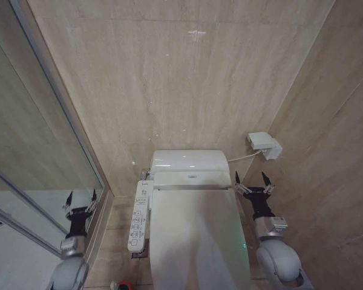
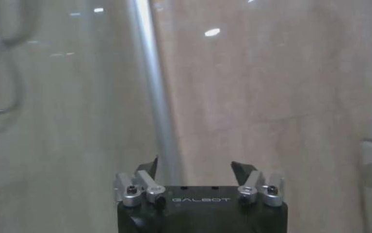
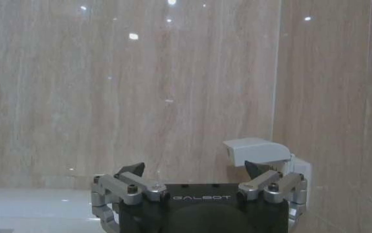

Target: Open the toilet lid, clean the toilet bowl with a toilet brush, close the toilet lid, and flush.

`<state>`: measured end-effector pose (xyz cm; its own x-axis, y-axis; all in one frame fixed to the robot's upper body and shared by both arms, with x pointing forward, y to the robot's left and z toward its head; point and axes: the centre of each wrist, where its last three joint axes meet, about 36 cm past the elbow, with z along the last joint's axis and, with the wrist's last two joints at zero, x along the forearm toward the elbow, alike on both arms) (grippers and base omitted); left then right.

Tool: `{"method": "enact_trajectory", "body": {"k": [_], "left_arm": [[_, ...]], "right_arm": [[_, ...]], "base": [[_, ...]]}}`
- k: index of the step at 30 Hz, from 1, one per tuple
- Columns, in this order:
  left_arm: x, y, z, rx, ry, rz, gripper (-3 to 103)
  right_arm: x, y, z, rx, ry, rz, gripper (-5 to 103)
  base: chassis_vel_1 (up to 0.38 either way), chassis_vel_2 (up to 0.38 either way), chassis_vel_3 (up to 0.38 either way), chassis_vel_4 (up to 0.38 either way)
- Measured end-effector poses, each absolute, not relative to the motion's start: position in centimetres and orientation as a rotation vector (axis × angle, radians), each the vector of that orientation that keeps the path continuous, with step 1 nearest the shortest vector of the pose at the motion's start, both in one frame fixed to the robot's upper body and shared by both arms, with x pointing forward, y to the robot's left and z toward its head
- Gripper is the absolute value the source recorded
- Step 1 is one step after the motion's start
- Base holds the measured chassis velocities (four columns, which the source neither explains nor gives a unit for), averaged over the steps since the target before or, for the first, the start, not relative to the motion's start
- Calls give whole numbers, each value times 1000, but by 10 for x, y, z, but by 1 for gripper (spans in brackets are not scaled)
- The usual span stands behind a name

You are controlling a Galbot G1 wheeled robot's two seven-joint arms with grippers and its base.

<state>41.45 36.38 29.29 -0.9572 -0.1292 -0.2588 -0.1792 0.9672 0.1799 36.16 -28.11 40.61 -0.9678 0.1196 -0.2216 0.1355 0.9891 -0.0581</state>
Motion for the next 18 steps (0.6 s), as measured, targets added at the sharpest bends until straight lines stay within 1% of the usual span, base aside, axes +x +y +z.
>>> {"method": "enact_trajectory", "body": {"k": [1,2,7,8,15,16,18], "left_arm": [[427,369,294,-177,2863,308,72],[440,372,296,-121,2857,319,72],[457,381,298,-38,2849,357,72],[465,383,298,-5,2844,373,45],[496,388,292,163,2813,487,45],[502,386,291,194,2805,505,18],[512,378,292,252,2790,523,18]], "right_arm": [[362,-281,406,189,2914,-107,100],[362,-281,406,189,2914,-107,100],[362,-281,406,189,2914,-107,100],[362,-281,406,189,2914,-107,100],[362,-281,406,189,2914,-107,100],[362,-281,406,189,2914,-107,100],[362,-281,406,189,2914,-107,100]], "base": [[0,0,0,0],[0,0,0,0],[0,0,0,0],[0,0,0,0],[0,0,0,0],[0,0,0,0],[0,0,0,0]]}}
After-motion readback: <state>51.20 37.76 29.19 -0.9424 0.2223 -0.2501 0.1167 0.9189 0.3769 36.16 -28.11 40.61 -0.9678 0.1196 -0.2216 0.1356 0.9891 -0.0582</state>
